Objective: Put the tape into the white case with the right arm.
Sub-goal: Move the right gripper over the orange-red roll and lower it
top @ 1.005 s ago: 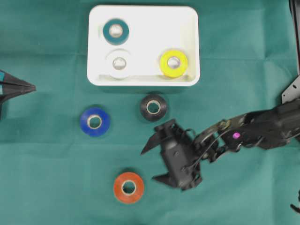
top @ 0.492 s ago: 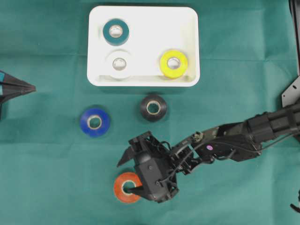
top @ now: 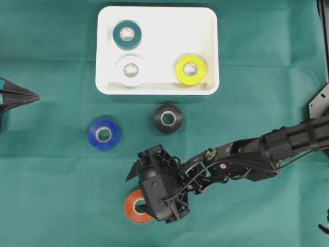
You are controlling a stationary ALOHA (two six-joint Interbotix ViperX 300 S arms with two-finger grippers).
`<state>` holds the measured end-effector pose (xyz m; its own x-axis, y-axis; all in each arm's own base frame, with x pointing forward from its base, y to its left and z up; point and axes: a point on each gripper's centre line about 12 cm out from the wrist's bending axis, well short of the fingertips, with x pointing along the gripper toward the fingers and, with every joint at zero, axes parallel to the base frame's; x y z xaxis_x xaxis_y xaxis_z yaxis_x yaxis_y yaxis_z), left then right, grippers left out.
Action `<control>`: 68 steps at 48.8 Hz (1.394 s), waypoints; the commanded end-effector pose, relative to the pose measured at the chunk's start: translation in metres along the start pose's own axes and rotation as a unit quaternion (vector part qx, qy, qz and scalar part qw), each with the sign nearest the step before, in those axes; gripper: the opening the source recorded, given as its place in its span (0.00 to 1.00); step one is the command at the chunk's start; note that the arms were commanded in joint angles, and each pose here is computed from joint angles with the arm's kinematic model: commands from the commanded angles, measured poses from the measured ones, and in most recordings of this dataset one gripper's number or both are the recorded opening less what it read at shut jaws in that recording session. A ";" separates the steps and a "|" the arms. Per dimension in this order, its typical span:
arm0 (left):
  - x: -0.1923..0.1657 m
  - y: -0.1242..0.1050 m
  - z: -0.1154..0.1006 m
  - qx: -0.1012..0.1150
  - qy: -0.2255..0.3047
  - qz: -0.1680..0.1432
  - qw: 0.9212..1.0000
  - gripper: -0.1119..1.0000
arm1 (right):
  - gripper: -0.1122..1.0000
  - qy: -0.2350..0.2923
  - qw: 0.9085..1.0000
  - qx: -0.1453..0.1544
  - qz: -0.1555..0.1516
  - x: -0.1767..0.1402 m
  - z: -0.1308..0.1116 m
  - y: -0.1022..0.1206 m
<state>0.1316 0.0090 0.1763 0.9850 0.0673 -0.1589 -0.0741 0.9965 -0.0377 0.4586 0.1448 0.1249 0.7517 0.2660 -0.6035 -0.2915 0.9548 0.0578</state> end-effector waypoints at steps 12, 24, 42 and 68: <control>0.001 0.000 0.006 -0.002 -0.006 0.001 1.000 0.10 | 0.70 0.049 0.998 -0.006 -0.043 0.010 0.013 0.012; 0.001 0.000 0.005 -0.002 -0.005 0.001 1.000 0.10 | 0.65 0.066 0.996 0.003 -0.054 0.010 0.011 0.013; 0.001 0.000 0.005 -0.002 -0.005 0.001 1.000 0.10 | 0.63 0.072 0.996 0.004 -0.054 0.025 0.007 0.013; 0.001 0.000 0.005 -0.002 -0.006 0.001 1.000 0.10 | 0.13 0.077 0.995 0.004 -0.060 0.031 0.007 0.011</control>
<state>0.1316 0.0090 0.1763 0.9850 0.0673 -0.1589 -0.0744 0.9965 -0.0393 0.4770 0.1642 0.0967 0.6550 0.1206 -0.7459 -0.2056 0.9784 -0.0224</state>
